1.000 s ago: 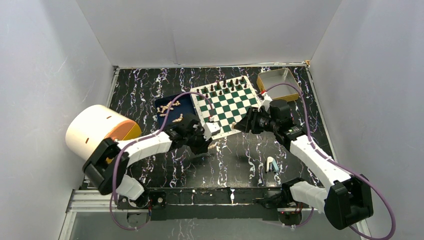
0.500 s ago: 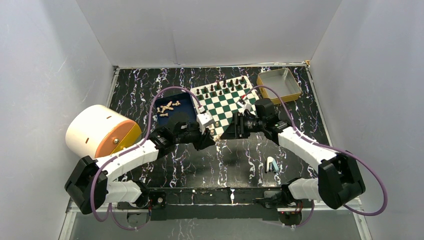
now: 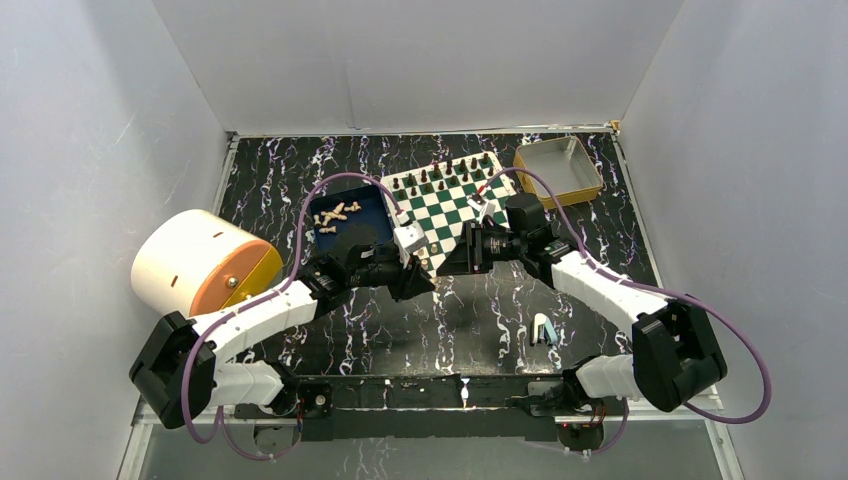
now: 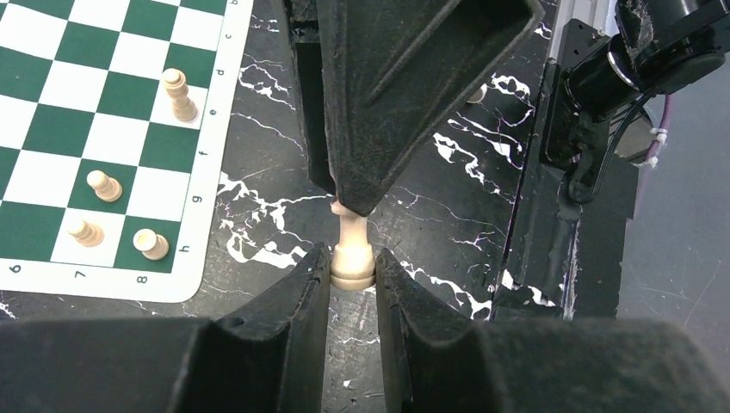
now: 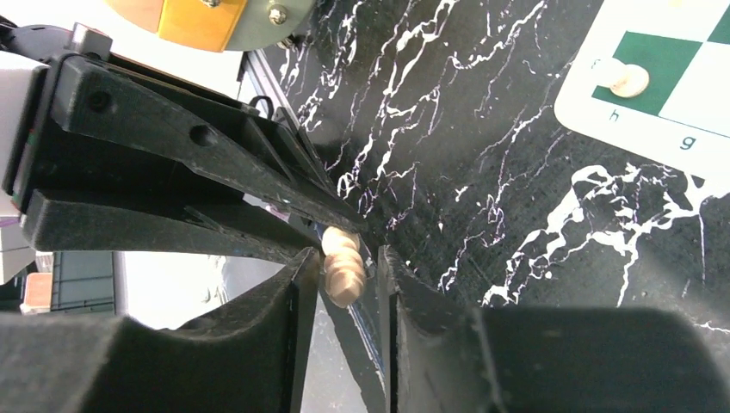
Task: Set up the chess pieces on the board
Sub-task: Place the chess piece on the chessboard.
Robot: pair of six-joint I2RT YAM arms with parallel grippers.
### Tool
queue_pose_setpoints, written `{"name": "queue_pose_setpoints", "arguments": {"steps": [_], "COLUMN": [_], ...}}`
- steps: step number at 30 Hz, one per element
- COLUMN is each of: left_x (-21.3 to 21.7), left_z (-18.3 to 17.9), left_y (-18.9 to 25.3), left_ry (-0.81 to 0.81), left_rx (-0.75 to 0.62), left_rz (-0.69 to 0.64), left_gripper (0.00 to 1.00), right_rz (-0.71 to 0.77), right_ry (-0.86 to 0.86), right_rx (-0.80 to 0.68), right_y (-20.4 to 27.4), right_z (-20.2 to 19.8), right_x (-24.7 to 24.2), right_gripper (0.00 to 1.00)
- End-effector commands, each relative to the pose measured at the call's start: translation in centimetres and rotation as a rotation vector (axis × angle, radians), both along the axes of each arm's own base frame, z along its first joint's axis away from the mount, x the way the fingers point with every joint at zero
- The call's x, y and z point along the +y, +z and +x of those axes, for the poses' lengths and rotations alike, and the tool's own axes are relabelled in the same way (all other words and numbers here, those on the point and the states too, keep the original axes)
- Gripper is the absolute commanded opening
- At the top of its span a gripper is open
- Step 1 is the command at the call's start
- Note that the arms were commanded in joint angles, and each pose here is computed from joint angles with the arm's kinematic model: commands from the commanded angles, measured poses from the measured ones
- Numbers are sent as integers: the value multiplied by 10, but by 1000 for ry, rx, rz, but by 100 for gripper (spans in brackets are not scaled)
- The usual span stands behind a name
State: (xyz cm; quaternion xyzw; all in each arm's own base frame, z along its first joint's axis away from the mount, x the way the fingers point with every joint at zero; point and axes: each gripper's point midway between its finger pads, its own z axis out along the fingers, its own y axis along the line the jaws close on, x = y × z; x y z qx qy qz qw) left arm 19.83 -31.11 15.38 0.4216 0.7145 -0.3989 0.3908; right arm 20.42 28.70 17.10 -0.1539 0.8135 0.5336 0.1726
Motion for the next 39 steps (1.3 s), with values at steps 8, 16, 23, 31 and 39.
{"name": "queue_pose_setpoints", "arguments": {"steps": [8, 16, 23, 31, 39], "left_x": [0, 9, 22, 73, 109], "left_z": [0, 18, 52, 116, 124], "left_y": [7, -7, -2, 17, 19], "left_ry": [0, 99, 227, 441, 584], "left_rx": [-35, -33, -36, 140, 75], "left_rz": [-17, 72, 86, -43, 33], "left_gripper": [15, 91, 93, 93, 93], "right_rz": [95, -131, -385, -624, -744], "right_ry": [19, -210, -352, -459, -483], "right_rx": [-76, -235, -379, -508, -538], "right_y": [25, 19, 11, -1, -22], "right_z": [4, 44, 76, 114, 141], "right_x": [9, -21, -61, -96, -104], "right_gripper": [16, 15, 14, 15, 17]}}
